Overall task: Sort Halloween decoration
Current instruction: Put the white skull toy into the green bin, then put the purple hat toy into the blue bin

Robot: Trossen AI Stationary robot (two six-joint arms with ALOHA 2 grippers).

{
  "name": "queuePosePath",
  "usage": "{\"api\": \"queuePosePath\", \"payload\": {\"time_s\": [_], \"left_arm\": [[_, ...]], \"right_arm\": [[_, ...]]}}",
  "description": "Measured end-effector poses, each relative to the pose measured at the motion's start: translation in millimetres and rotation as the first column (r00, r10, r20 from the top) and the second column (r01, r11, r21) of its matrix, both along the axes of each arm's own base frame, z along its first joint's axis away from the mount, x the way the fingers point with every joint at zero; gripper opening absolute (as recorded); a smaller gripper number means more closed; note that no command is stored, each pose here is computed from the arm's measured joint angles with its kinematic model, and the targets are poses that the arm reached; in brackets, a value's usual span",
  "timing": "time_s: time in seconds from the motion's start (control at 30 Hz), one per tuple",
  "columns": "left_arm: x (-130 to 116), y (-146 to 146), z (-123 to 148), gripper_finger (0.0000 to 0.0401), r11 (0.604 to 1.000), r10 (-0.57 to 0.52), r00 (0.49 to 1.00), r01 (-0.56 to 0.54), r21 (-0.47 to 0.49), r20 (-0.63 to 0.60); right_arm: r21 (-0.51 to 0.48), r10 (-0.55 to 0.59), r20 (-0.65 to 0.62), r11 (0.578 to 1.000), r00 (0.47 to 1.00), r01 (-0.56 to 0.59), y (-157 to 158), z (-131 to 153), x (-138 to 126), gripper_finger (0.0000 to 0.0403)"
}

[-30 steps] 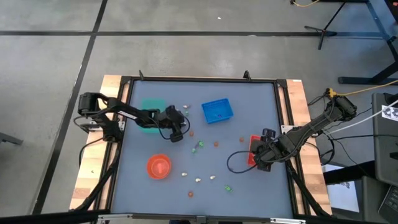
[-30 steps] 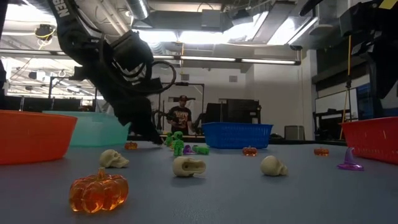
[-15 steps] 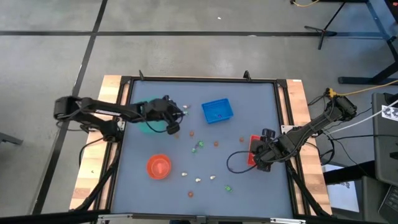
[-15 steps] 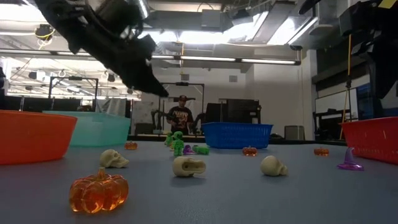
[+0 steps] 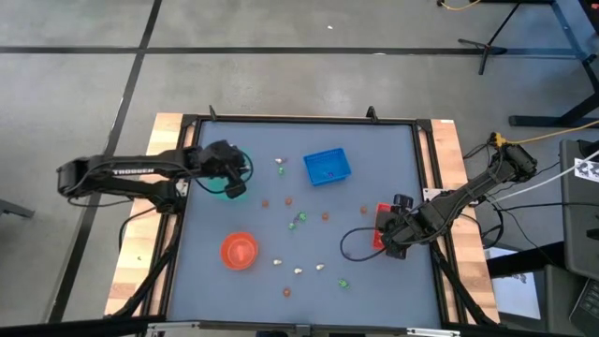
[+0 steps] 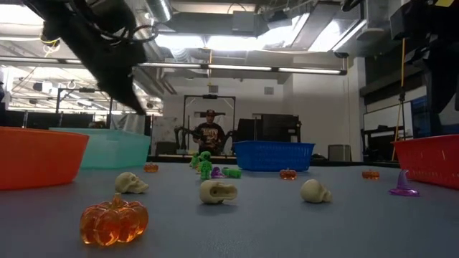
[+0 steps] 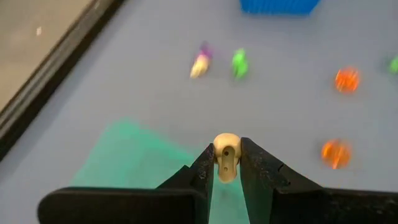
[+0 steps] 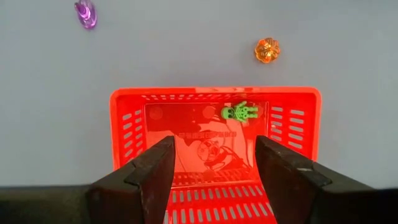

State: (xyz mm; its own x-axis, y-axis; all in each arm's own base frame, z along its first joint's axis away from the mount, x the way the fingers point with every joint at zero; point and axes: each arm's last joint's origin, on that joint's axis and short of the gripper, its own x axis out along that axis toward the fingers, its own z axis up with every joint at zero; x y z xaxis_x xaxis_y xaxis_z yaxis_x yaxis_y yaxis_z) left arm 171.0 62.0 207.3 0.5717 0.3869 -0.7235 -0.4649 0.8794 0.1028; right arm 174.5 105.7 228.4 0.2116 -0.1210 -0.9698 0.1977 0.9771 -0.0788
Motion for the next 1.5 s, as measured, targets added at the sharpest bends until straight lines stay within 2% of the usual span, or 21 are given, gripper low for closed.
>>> {"api": "queuePosePath", "payload": {"time_s": [0.13,0.27,0.43,0.7,0.87,1.33,1.5], "left_arm": [[-11,-1,-5,0.0047,0.999,0.033,0.993,-0.034,0.0,-0.116],[-15,-2,-8,0.0047,0.998,0.067,0.983,-0.066,0.015,-0.168],[-15,-1,-8,0.0066,0.997,0.078,0.984,-0.077,0.012,-0.16],[-15,-1,-8,0.0132,0.993,0.116,0.983,-0.119,-0.01,-0.141],[-15,-1,-7,0.0158,0.993,0.117,0.983,-0.119,-0.011,-0.139],[-14,-1,-7,0.017,0.993,0.114,0.985,-0.117,-0.018,-0.13],[-11,0,-5,0.017,0.993,0.115,0.989,-0.116,-0.01,-0.089]], "right_arm": [[-0.004,0.0,0.006,1.0,1.0,0.0,0,0,0,0.0221],[-0.005,-0.001,0.007,1.0,1.0,0.001,0,0,0,0.0221],[-0.005,-0.001,0.007,1.0,1.0,0.001,0,0,0,0.0221],[0.001,-0.001,0.018,1.0,1.0,0.001,1,0,1,0.0221],[0.001,-0.001,0.018,1.0,1.0,0.001,1,0,1,0.0221],[0.002,-0.001,0.018,1.0,1.0,0.001,1,0,1,0.0221],[0.002,-0.001,0.019,1.0,1.0,0.001,1,0,1,0.0221]]}}
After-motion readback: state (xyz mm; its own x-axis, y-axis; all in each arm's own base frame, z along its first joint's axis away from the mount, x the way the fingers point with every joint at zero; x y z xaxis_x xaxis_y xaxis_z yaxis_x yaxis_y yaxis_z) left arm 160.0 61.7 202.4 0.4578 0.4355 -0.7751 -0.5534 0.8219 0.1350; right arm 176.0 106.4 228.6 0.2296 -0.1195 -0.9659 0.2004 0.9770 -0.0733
